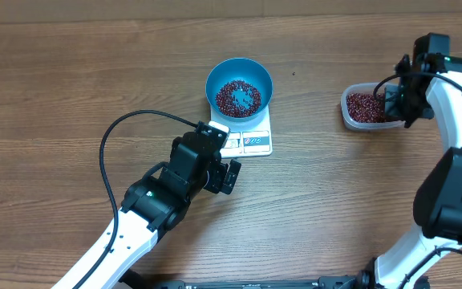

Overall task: Scoop item into bowl and weigh 150g on scale
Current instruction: 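Return the empty scoop with right gripper to the bean tub, then scoop more red beans from the tub with right gripper, then carry the filled scoop with right gripper over the teal bowl, then tip the scoop with right gripper, pouring beans into the bowl, then move the empty scoop with right gripper back to the tub, then dig the scoop into the red beans with right gripper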

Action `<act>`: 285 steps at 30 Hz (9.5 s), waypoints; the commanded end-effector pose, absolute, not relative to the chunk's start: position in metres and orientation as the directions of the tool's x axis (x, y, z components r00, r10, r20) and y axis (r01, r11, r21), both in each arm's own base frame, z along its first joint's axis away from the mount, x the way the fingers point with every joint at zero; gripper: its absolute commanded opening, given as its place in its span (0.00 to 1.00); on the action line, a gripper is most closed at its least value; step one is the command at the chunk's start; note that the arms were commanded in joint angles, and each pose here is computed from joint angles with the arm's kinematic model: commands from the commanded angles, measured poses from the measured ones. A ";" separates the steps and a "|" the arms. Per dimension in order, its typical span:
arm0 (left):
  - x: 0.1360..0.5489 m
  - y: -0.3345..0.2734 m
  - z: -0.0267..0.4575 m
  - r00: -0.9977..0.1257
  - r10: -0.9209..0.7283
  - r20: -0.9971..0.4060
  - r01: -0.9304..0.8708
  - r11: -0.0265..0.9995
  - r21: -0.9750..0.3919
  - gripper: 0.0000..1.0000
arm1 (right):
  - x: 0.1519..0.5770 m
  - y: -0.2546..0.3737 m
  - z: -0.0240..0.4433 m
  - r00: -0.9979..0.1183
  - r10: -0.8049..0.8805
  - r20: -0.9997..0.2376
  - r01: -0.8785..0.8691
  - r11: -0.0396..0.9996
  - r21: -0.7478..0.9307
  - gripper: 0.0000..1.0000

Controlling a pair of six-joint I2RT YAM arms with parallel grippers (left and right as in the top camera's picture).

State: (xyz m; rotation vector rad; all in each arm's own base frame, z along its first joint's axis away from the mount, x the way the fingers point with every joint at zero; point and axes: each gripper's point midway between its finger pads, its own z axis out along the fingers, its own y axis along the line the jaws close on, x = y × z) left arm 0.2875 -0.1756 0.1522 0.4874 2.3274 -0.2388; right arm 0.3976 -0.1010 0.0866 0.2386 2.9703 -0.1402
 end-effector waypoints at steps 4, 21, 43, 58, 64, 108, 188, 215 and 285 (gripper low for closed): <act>0.291 -0.173 0.154 -0.653 0.280 -0.703 0.406 0.914 -0.013 0.99 | 0.389 -0.098 0.061 -0.988 0.134 -0.080 0.143 0.983 -0.115 0.04; 0.291 -0.173 0.154 -0.653 0.280 -0.703 0.406 0.914 -0.013 1.00 | 0.387 -0.035 0.063 -0.993 0.104 -0.052 0.085 0.953 0.292 0.04; 0.291 -0.173 0.154 -0.653 0.280 -0.703 0.406 0.914 -0.013 1.00 | 0.389 -0.016 0.069 -0.980 0.198 -0.010 0.165 0.845 0.509 0.04; 0.291 -0.173 0.154 -0.653 0.280 -0.703 0.406 0.914 -0.013 1.00 | 0.391 -0.021 0.080 -0.956 0.292 0.027 0.232 0.698 0.678 0.04; 0.291 -0.173 0.154 -0.653 0.280 -0.703 0.406 0.914 -0.013 1.00 | 0.391 -0.030 0.086 -0.945 0.326 0.030 0.250 0.659 0.709 0.04; 0.291 -0.173 0.154 -0.653 0.280 -0.703 0.406 0.914 -0.013 1.00 | 0.393 0.064 0.177 -0.970 0.154 -0.186 -0.141 0.265 0.954 0.04; 0.291 -0.173 0.154 -0.653 0.280 -0.703 0.406 0.914 -0.013 0.99 | 0.432 0.228 0.202 -0.811 -0.357 -0.464 -0.438 0.896 0.076 0.04; 0.291 -0.173 0.154 -0.653 0.281 -0.703 0.406 0.914 -0.012 1.00 | 0.396 -0.049 0.203 -0.958 0.223 -0.180 0.181 0.958 0.223 0.04; 0.291 -0.173 0.147 -0.664 0.288 -0.690 0.406 0.914 -0.009 0.99 | 0.399 -0.033 0.068 -0.988 0.028 0.151 0.081 0.930 0.360 0.04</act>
